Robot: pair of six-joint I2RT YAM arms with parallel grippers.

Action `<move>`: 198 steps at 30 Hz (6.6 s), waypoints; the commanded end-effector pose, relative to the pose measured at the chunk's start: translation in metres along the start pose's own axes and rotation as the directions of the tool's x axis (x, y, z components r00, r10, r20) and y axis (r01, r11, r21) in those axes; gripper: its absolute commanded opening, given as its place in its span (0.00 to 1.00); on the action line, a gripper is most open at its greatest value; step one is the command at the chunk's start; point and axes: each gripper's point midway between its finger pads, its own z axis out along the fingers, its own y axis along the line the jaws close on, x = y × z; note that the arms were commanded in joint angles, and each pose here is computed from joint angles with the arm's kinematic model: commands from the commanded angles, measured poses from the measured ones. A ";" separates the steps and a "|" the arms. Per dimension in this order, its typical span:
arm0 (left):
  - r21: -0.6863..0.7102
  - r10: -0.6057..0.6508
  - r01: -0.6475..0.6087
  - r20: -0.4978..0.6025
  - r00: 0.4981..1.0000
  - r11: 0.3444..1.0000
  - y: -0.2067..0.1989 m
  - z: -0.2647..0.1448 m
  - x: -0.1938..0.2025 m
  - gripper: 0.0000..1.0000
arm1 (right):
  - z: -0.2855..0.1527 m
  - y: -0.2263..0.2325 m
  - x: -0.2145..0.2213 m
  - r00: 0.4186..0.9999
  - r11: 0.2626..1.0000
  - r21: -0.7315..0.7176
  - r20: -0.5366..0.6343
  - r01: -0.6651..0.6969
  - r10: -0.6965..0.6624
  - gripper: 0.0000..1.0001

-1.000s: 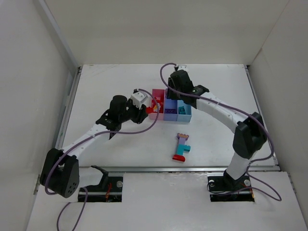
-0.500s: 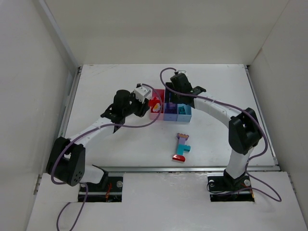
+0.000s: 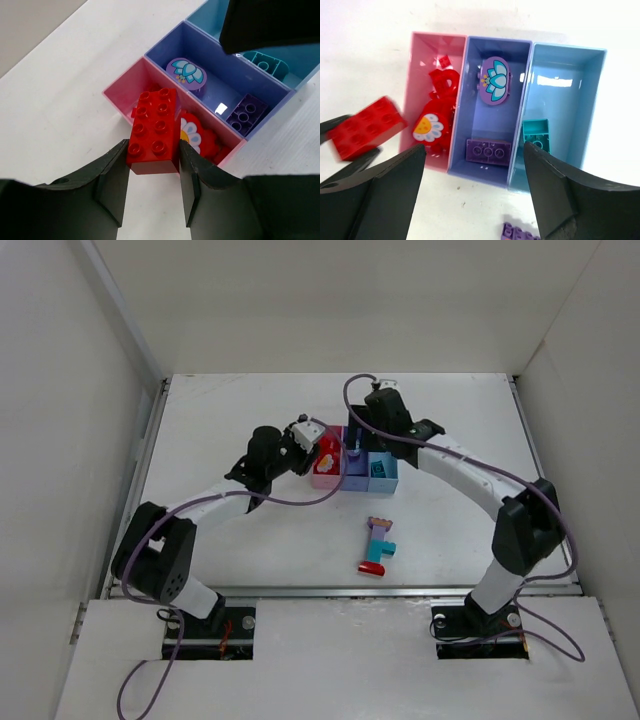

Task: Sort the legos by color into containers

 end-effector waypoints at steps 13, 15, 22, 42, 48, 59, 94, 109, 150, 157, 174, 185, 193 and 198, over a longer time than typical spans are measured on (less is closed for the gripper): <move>-0.049 0.095 -0.090 0.119 0.988 0.995 0.007 0.022 -0.023 0.27 | -0.069 -0.026 -0.017 0.996 0.999 0.047 0.090 0.025 -0.029 0.85; -0.052 0.097 -0.091 0.127 0.987 0.994 0.009 0.023 -0.028 0.47 | -0.072 -0.029 -0.014 0.996 0.998 0.054 0.076 0.040 -0.044 0.88; -0.042 0.097 -0.093 0.123 0.988 0.995 0.005 0.024 -0.032 0.86 | -0.090 -0.042 0.012 0.996 0.994 0.061 -0.018 0.086 -0.085 1.00; -0.090 -0.015 0.012 -0.032 0.999 0.996 0.005 -0.027 -0.015 0.87 | -0.069 -0.032 0.181 0.906 0.996 0.005 -0.415 0.094 -0.084 1.00; -0.084 -0.036 0.036 0.002 0.999 0.996 -0.001 -0.038 -0.017 0.87 | -0.048 -0.042 0.193 0.902 0.987 0.073 -0.420 0.145 -0.101 1.00; -0.100 -0.031 0.033 0.027 0.999 0.994 -0.003 -0.049 -0.013 0.87 | -0.025 -0.049 0.207 0.905 0.982 0.118 -0.417 0.148 -0.087 0.87; 0.578 -0.116 -0.049 0.244 0.963 0.815 -0.112 -0.086 -0.098 0.99 | -0.133 0.028 -0.024 0.960 0.999 0.011 0.277 -0.039 0.034 0.00; 0.475 -0.303 0.180 0.197 0.932 0.861 -0.086 -0.057 -0.117 0.99 | -0.135 0.061 -0.036 0.935 0.994 -0.006 0.338 -0.109 0.105 0.00; 0.277 -0.217 0.174 0.133 0.967 0.945 -0.063 -0.054 -0.066 0.00 | -0.073 0.056 -0.050 0.970 0.986 -0.128 0.207 -0.105 0.130 0.00; 0.239 -0.193 0.164 0.102 0.976 0.957 -0.059 -0.057 -0.053 0.00 | -0.008 0.038 -0.018 0.992 0.988 -0.089 -0.019 -0.125 0.124 0.09; 0.209 -0.175 0.150 0.105 0.979 0.966 -0.054 -0.057 -0.051 0.00 | 0.002 0.030 -0.010 0.993 0.987 -0.115 -0.056 -0.114 0.108 1.00; 0.207 -0.159 0.134 0.109 0.981 0.969 -0.051 -0.056 -0.049 0.00 | -0.093 0.084 -0.040 0.997 0.815 -0.574 0.055 0.077 -0.055 1.00; 0.224 -0.148 0.118 0.122 0.981 0.967 -0.052 -0.054 -0.056 0.00 | -0.085 0.127 0.006 0.979 0.714 -0.698 -0.103 0.055 -0.177 0.96; 0.224 -0.148 0.118 0.122 0.981 0.967 -0.052 -0.054 -0.056 0.00 | -0.075 0.125 0.011 0.974 0.733 -0.679 -0.134 0.043 -0.181 0.91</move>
